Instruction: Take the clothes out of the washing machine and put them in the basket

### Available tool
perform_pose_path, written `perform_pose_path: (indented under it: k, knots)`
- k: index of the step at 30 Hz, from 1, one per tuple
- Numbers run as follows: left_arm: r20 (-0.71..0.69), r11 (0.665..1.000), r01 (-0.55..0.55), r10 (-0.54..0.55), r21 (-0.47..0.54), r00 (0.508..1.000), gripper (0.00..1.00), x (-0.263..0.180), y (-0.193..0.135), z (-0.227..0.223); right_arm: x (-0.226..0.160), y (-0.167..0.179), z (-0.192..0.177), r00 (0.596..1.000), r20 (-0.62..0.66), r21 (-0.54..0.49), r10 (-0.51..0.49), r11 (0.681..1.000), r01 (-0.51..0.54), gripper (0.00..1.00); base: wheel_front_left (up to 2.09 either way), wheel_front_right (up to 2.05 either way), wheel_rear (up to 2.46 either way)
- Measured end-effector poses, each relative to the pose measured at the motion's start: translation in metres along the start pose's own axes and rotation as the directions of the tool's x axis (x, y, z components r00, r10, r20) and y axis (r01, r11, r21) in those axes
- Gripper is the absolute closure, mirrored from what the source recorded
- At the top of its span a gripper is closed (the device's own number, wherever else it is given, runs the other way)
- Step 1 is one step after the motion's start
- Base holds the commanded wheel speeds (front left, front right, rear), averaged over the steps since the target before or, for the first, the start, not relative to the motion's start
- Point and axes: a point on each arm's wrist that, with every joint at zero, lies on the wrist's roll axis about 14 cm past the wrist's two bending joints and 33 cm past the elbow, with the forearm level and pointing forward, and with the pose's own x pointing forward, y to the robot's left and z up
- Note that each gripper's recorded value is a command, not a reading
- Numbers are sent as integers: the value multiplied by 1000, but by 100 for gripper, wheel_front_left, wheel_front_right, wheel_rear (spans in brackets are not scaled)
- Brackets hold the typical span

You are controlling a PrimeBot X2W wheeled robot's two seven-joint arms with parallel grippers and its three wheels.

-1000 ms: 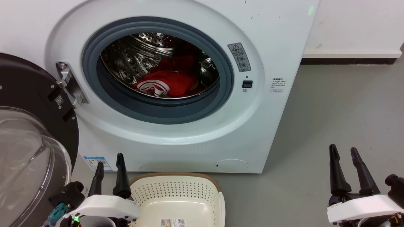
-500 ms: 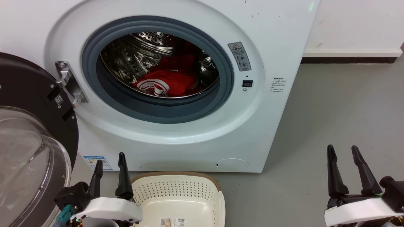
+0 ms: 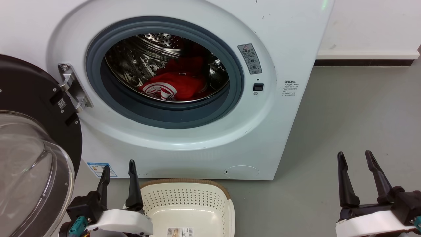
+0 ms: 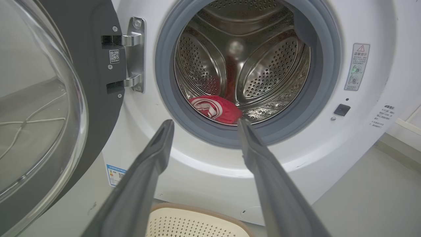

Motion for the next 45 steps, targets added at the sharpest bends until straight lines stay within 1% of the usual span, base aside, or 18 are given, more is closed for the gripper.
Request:
perform_pose_path:
  k: [7, 21, 45]
  knots:
    - [10, 998, 10, -10, 56, 1000, 0, -4, -1, 0, -2, 4, 2, 1000, 11, -61, 20, 998, -20, 0, 0, 0, 0]
    - [33, 990, 34, -39, 135, 999, 0, -6, -6, 2, -7, 9, -1, 999, 7, -133, 46, 990, -44, 0, 0, 0, 0]
    - [16, 990, 30, -32, 135, 999, 0, -8, -3, -3, -9, 7, -7, 999, -10, -110, 34, 993, -35, 0, 0, 0, 0]
